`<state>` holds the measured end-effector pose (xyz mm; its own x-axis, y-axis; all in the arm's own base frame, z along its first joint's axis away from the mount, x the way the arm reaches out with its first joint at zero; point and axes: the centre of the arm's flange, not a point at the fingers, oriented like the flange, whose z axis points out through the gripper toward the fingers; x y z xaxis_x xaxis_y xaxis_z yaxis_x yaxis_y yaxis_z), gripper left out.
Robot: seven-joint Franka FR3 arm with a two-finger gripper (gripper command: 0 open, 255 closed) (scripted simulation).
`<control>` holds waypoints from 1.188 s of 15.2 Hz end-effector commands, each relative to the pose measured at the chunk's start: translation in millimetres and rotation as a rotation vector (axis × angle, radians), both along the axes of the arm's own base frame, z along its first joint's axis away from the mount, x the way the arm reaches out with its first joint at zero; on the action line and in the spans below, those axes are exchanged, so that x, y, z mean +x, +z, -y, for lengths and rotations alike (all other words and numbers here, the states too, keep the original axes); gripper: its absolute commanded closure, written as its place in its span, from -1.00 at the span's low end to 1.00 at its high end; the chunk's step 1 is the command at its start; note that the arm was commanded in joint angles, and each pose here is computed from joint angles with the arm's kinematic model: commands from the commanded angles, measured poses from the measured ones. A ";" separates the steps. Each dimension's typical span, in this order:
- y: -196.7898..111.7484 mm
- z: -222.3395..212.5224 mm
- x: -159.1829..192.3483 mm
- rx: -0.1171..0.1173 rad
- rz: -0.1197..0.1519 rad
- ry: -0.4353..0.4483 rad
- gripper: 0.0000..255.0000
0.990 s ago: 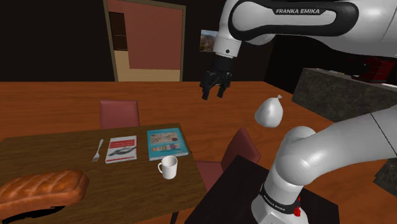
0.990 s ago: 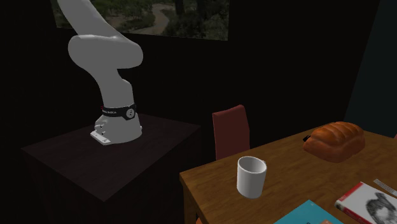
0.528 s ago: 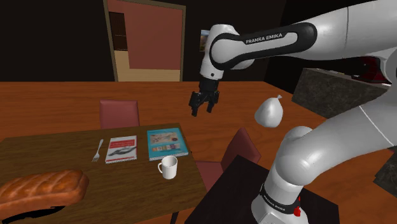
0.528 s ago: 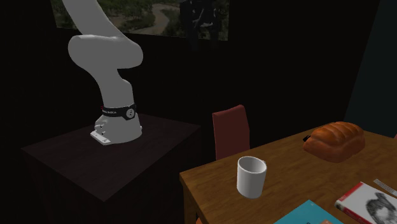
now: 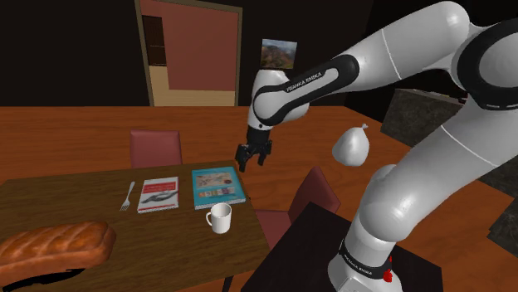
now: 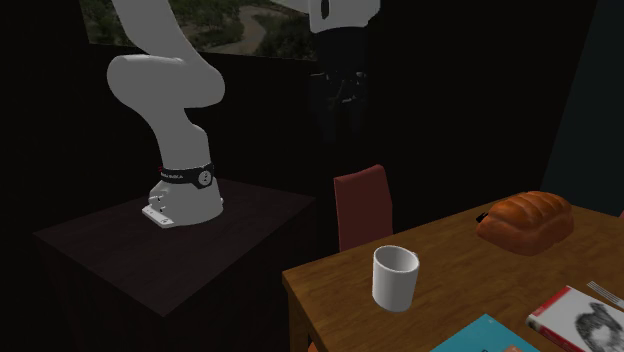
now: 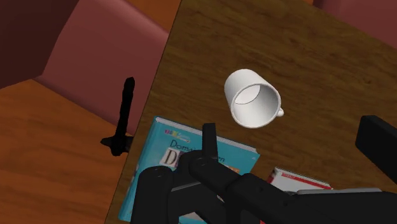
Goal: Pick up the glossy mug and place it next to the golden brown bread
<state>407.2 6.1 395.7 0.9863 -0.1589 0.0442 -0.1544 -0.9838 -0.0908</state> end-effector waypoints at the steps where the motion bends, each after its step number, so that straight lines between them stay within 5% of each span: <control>1: -22.9 -3.0 12.6 -0.003 0.000 0.001 -1.00; 18: -227.5 -4.4 107.9 -0.029 -0.027 0.011 -1.00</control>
<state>510.4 11.8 181.5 0.9888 -0.1476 0.0229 -0.1460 -0.9875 -0.0597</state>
